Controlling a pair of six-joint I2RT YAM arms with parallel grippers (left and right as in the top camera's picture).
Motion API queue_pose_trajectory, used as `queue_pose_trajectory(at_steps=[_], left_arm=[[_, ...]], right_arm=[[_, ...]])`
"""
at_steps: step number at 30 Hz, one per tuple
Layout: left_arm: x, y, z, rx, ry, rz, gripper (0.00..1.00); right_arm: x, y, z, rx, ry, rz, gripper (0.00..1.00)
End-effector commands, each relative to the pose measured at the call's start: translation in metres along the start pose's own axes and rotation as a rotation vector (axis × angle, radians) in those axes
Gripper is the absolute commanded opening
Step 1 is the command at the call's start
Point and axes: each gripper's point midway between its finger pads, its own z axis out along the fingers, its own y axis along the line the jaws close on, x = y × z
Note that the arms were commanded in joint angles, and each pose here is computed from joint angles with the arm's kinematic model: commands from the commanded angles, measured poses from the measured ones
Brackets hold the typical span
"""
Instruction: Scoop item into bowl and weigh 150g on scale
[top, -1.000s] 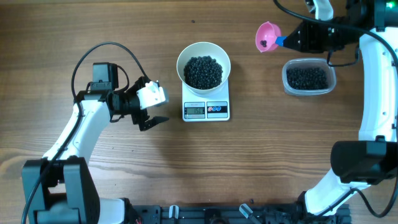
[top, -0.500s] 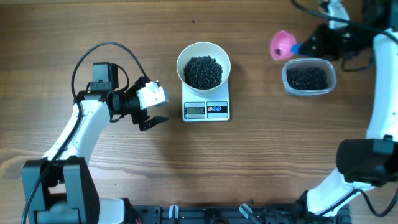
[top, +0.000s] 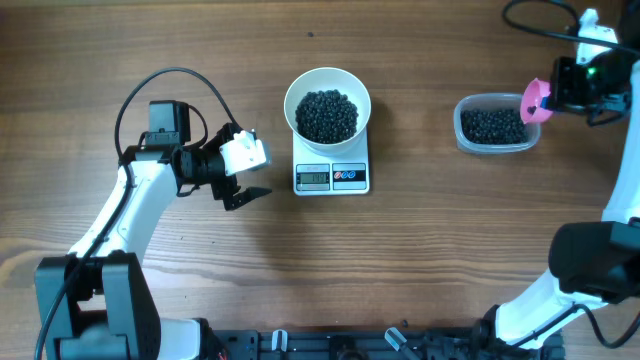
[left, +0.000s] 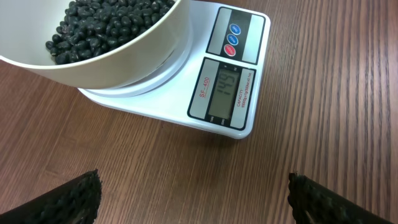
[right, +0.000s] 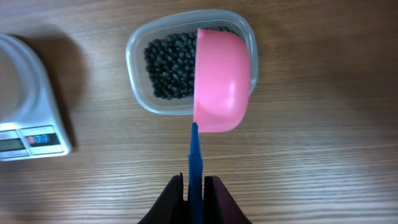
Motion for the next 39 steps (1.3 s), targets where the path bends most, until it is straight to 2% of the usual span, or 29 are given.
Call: queue_pose_trajectory(at_steps=[1,5,8,18,29,34,39], left_arm=[[-0.003,0.0,-0.004,-0.01,-0.009,0.023,1.0],[-0.003,0.0,-0.004,-0.01,-0.009,0.023,1.0],[-0.003,0.0,-0.004,-0.01,-0.009,0.023,1.0],[-0.003,0.0,-0.004,-0.01,-0.009,0.023,1.0],[-0.003,0.0,-0.004,-0.01,-0.009,0.023,1.0],[-0.003,0.0,-0.004,-0.01,-0.009,0.023,1.0],[-0.003,0.0,-0.004,-0.01,-0.009,0.023,1.0]], right_arm=[[0.0,0.001,-0.01,0.163,-0.013,-0.026,0.04],[0.013,0.011,0.008,0.289,0.063,-0.061,0.04],[0.02,0.024,0.021,0.291,0.091,-0.061,0.04],[-0.001,0.032,0.023,0.278,-0.021,0.102,0.04],[-0.015,0.064,0.029,0.083,-0.071,0.327,0.05],[-0.024,0.092,0.028,-0.08,-0.074,0.332,0.04],[-0.017,0.087,0.029,-0.062,-0.049,0.337,0.04]])
